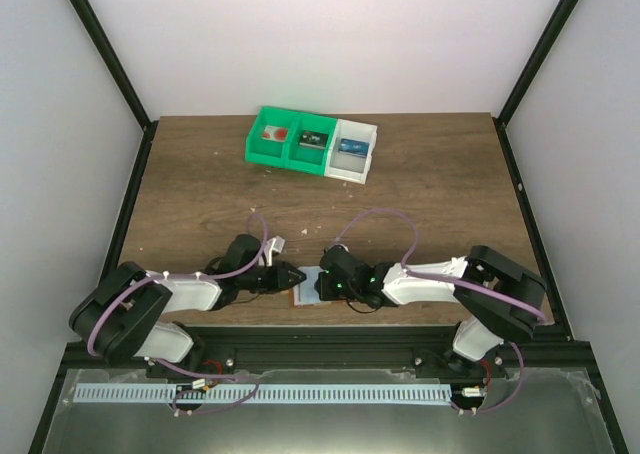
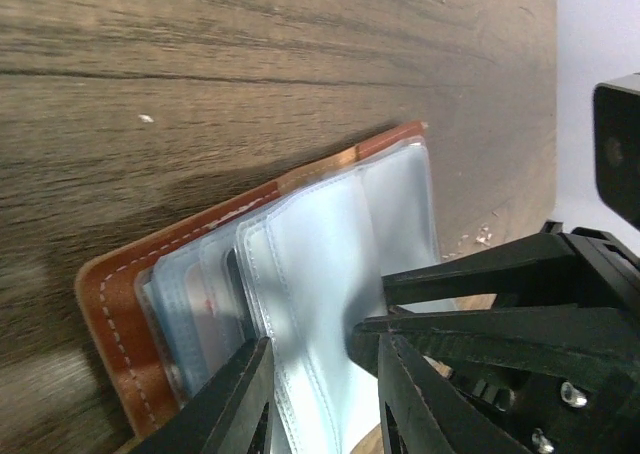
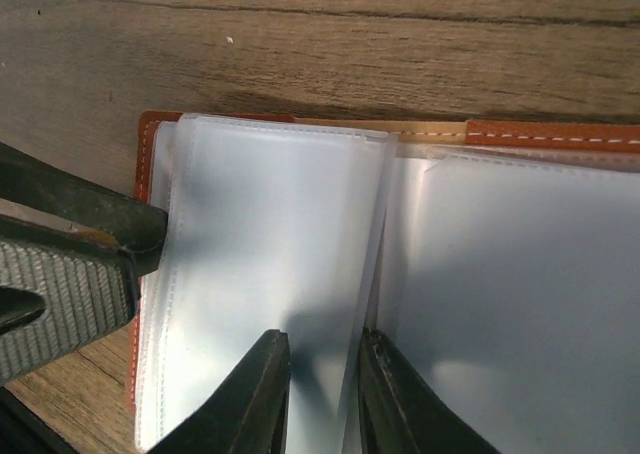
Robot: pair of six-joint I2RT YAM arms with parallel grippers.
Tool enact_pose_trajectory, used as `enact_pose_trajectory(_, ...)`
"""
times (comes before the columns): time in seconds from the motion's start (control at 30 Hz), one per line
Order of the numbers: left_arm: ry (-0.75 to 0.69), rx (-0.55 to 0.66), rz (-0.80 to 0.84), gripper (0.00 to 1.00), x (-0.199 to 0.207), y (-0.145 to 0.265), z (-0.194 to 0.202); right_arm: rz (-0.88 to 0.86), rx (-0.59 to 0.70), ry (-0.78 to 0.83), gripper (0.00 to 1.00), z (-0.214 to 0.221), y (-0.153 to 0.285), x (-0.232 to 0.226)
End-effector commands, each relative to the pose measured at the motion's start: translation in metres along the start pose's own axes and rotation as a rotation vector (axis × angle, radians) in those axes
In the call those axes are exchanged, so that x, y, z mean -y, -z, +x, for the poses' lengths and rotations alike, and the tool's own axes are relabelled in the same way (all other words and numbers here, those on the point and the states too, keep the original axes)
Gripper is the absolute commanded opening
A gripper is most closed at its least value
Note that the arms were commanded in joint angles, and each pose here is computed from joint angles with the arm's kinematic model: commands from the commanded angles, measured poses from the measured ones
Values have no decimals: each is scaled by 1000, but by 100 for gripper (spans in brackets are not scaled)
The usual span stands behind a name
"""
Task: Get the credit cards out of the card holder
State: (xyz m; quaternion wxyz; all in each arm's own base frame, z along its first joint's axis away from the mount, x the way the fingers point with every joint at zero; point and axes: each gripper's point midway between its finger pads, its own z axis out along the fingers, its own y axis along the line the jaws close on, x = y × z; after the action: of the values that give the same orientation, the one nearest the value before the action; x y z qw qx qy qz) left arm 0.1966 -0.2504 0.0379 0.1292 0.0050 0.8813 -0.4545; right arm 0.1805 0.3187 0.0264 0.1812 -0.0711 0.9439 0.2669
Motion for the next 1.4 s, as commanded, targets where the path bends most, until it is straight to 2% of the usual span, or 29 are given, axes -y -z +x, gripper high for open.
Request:
enact_pose_trajectory(0.0, 6, -3, 78, 31, 15, 2, 1, 8, -29, -1, 21, 12, -1, 6)
enact_pose_trajectory(0.57, 24, -20, 161, 32, 38, 2, 2, -63, 9, -7, 22, 9, 6, -2)
enact_pose_trajectory(0.73, 16, -9, 183, 33, 45, 4, -1, -88, 56, -13, 23, 0, 22, -7)
enact_pose_trajectory(0.83, 12, -6, 209, 33, 57, 2, -5, -112, 103, -27, 27, -6, 35, -7)
enact_pose_trajectory(1.13, -29, -67, 270, 33, 89, -21, -2, -173, 232, -69, 32, -21, 76, -6)
enact_pose_trajectory(1.2, -32, -76, 275, 33, 91, -23, -1, -208, 265, -66, 31, -23, 87, -8)
enact_pose_trajectory(1.37, -36, -8, 214, 37, 74, -19, -10, -291, 306, -36, 31, -26, 106, -16)
